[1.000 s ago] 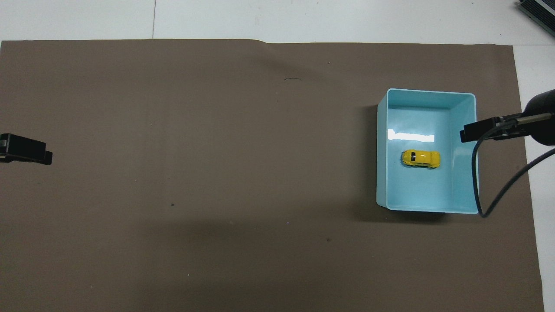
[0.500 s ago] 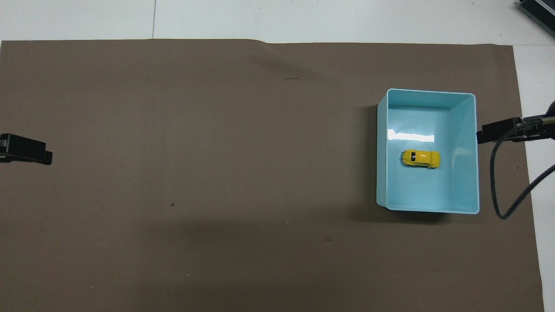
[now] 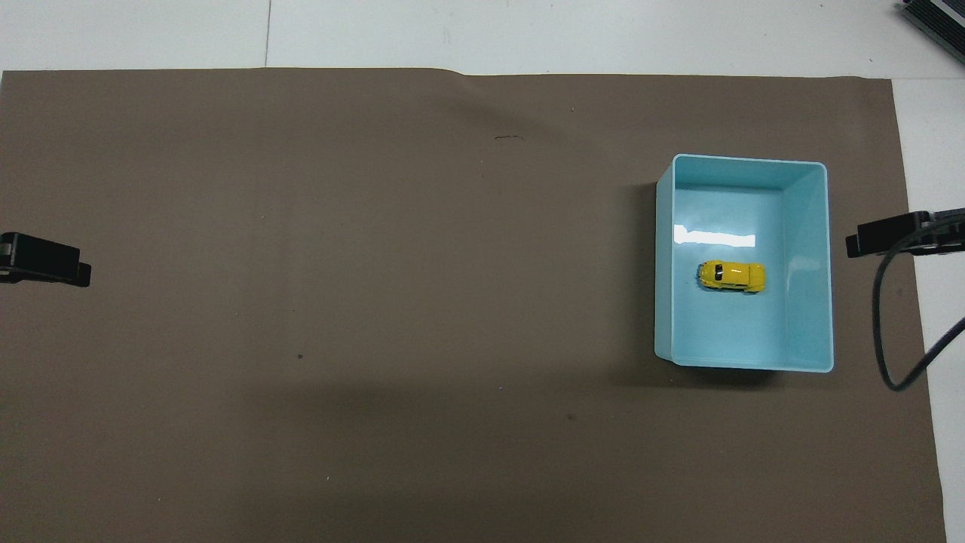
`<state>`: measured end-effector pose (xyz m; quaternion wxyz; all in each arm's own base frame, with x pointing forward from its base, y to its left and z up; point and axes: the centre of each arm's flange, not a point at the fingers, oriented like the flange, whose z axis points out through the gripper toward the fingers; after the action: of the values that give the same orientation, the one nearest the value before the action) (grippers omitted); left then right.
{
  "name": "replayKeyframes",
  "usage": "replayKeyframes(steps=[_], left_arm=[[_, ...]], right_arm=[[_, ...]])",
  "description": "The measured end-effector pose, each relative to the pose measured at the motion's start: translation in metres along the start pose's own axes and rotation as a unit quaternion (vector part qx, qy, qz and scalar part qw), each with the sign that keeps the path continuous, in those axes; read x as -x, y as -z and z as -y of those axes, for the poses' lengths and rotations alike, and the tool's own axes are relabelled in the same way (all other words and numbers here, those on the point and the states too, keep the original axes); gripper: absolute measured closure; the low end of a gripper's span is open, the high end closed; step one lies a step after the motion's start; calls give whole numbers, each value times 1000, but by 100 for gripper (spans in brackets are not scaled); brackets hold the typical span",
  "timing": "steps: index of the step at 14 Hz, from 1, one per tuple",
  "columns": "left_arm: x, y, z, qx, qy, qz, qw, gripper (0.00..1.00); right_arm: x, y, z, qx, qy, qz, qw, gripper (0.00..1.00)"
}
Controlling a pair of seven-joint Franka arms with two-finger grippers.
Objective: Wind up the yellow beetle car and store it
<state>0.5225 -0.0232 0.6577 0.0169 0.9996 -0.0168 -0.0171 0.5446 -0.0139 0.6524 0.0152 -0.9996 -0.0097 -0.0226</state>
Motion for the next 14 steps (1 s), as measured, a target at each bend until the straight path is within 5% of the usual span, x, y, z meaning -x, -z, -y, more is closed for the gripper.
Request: replayKeyframes(steps=[14], left_arm=[[0,0,0,0,0,0,1000,0]], right_arm=[[2,-1,-3,0,-2,9,1000,0]])
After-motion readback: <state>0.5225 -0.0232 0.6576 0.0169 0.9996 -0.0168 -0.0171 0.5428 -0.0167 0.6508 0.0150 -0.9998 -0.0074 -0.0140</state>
